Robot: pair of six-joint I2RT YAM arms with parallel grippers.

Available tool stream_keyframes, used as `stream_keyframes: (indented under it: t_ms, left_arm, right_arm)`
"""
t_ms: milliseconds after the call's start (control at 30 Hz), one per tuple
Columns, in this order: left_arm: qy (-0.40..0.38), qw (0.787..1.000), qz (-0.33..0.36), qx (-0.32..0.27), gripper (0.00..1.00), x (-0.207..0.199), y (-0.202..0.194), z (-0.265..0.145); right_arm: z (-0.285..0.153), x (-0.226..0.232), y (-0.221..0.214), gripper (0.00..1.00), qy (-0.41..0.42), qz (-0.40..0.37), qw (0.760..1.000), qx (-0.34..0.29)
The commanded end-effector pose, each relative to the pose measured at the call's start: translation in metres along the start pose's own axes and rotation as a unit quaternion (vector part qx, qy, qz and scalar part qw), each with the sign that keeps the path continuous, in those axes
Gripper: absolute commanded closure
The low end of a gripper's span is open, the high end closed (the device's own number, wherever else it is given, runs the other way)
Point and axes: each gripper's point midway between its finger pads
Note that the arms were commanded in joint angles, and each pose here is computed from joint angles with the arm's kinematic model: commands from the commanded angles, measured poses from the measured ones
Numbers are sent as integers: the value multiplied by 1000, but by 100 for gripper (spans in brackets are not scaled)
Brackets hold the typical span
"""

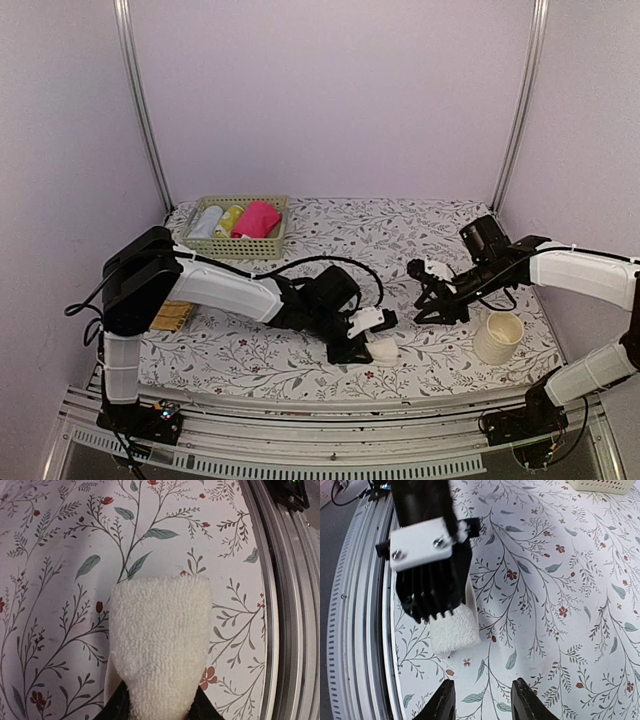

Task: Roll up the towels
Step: Roll the towel at the center of the board.

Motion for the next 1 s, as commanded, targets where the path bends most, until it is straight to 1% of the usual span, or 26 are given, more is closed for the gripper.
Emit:
stream_keyframes:
  t_ms: [0, 200, 367, 533, 800, 967]
  left_arm:
    - [-74, 986, -113, 100, 71, -4, -65, 11]
    - [-134, 972, -177, 83, 74, 6, -58, 4]
    - [-190, 954, -222, 69, 77, 8, -51, -1]
    - [-227, 937, -259, 60, 80, 12, -44, -6]
    - [-253, 924, -280, 60, 83, 17, -43, -3]
    - [-263, 919, -288, 63, 84, 20, -43, 1]
  right_arm:
    - [21, -4, -13, 59, -59, -87, 993, 51]
    - [41, 6, -8, 56, -50, -129, 988, 71]
    - [61, 18, -2, 55, -49, -180, 978, 94]
    - [80, 29, 0, 53, -42, -218, 969, 108]
    - [107, 23, -2, 48, -51, -251, 959, 125]
    - [125, 24, -10, 48, -30, -255, 957, 133]
Point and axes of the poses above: each gripper's point midway between its finger pads, its own z axis out along the fingers, its own x axis along the line the jaws close on, y = z × x, and after that the axes turned 11 degrees about -z, right-handed
